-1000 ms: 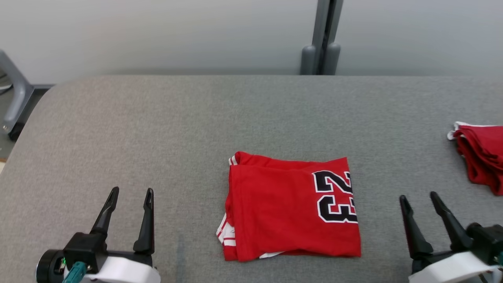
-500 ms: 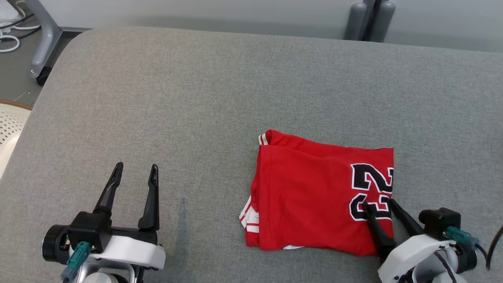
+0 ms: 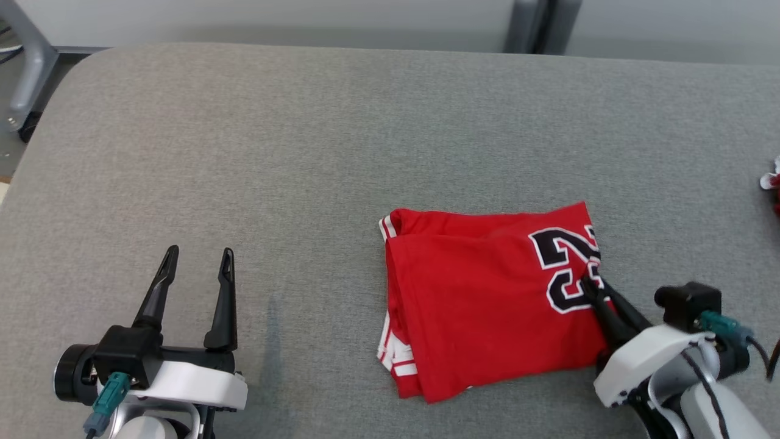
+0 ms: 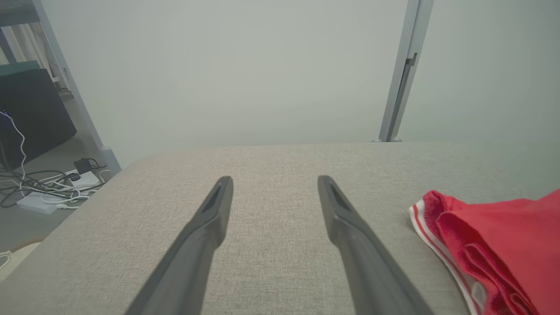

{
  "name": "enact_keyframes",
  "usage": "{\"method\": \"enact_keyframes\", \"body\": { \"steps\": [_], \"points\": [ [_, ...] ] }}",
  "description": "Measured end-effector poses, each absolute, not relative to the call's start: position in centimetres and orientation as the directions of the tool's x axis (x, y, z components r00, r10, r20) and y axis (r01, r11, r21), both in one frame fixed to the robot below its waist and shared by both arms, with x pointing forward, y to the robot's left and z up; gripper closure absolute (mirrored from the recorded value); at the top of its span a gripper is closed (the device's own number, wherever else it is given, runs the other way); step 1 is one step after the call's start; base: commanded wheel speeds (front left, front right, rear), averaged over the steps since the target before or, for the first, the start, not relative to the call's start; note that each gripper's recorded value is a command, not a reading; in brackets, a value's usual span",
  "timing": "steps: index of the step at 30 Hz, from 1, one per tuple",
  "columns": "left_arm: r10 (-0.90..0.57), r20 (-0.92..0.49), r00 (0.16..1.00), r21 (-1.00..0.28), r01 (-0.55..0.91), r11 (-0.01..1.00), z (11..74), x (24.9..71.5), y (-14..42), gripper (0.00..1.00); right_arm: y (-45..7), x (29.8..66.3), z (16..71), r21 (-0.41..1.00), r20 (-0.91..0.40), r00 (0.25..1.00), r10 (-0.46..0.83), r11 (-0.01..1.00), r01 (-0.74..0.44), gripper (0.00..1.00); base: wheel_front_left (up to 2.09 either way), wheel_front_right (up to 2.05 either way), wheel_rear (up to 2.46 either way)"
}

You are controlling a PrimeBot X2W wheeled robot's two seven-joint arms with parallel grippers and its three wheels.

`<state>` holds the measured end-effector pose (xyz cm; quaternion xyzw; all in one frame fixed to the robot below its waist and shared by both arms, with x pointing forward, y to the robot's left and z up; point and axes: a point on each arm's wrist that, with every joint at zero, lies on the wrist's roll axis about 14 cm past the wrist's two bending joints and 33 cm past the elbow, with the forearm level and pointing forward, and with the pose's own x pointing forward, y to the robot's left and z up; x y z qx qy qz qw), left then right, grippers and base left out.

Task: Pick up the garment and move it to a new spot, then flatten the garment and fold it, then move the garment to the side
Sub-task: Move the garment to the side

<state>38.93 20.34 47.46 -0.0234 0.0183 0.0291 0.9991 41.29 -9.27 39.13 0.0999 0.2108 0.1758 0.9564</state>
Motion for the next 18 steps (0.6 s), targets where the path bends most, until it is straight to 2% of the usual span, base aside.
{"method": "enact_keyframes", "body": {
  "steps": [4, 12, 18],
  "points": [
    [0.010, -0.032, 0.999, -0.053, -0.011, 0.999, 47.3, 40.1, 18.8, 0.00, -12.5, 43.7, 41.8, 0.188, -0.301, 0.898, 0.320, 0.944, -0.273, 1.00, 0.00, 0.00, 0.00],
    [-0.135, -0.013, 0.991, -0.062, 0.134, 0.989, 47.0, 43.6, 14.0, 0.00, -22.4, 46.4, 46.5, 0.023, -0.209, 0.970, 0.123, 0.992, -0.121, 1.00, 0.00, 0.00, 0.00],
    [-0.246, -0.008, 0.969, -0.069, 0.245, 0.967, 46.4, 46.3, 10.3, 0.00, -28.6, 48.0, 48.8, -0.075, -0.152, 0.988, 0.002, 0.997, -0.013, 1.00, 0.00, 0.00, 0.00]
  ]
}}
